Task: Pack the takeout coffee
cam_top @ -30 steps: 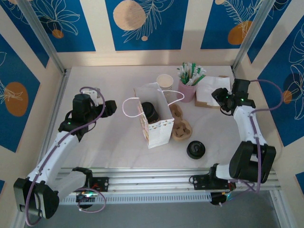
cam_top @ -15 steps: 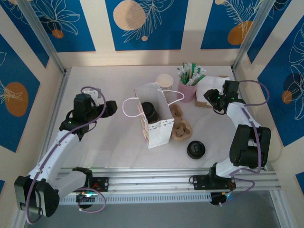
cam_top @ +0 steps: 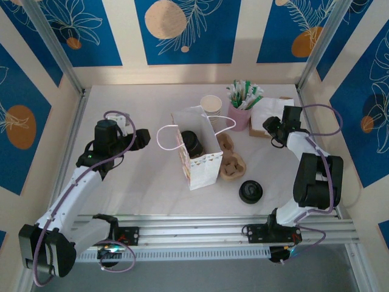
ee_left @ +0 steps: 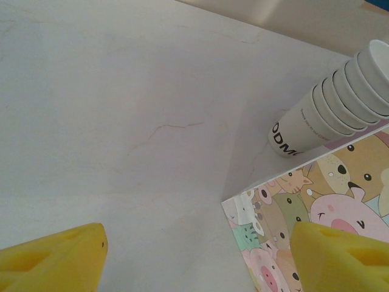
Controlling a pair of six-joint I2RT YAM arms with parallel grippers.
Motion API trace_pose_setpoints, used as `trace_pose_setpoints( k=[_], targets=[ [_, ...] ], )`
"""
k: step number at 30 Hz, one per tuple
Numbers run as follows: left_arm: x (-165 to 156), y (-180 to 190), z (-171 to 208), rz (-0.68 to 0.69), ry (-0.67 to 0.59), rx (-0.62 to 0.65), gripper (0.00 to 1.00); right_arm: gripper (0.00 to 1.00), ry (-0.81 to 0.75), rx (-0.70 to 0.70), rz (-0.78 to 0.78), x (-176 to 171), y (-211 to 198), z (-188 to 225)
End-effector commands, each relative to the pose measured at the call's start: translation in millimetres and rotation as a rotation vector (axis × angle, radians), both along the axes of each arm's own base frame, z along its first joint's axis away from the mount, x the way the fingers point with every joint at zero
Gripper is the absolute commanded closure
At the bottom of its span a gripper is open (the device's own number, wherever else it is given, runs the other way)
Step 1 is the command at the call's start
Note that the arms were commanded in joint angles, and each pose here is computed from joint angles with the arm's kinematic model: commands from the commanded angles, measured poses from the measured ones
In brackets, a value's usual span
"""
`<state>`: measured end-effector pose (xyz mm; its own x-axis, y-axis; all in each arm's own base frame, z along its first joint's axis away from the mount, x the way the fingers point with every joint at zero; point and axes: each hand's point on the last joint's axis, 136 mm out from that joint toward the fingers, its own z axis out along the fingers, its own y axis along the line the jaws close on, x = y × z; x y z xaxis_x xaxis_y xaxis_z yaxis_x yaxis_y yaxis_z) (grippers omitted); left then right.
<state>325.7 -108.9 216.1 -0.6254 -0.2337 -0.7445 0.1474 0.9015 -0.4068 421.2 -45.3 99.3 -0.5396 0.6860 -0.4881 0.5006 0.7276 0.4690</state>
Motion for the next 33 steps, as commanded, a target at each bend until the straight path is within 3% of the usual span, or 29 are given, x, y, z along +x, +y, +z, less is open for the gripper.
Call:
trace_pose_setpoints(
  k=[1, 9, 17, 33],
  targets=[
    [-1, -10, -1, -0.035, 0.006, -0.017, 0.21, 0.47, -0.021, -0.029, -0.007, 6, -7, -8],
    [-1, -11, -2, -0.039, 0.013, -0.030, 0.21, 0.46, -0.097, 0.044, 0.003, 13, -5, -10],
    [-1, -11, -2, -0.037, 0.015, -0.030, 0.20, 0.46, -0.089, 0.213, 0.029, 26, 11, -23],
    [0, -15, -6, -0.049, 0.029, -0.046, 0.20, 0.53, -0.104, 0.218, 0.025, 31, 11, -26]
  ],
)
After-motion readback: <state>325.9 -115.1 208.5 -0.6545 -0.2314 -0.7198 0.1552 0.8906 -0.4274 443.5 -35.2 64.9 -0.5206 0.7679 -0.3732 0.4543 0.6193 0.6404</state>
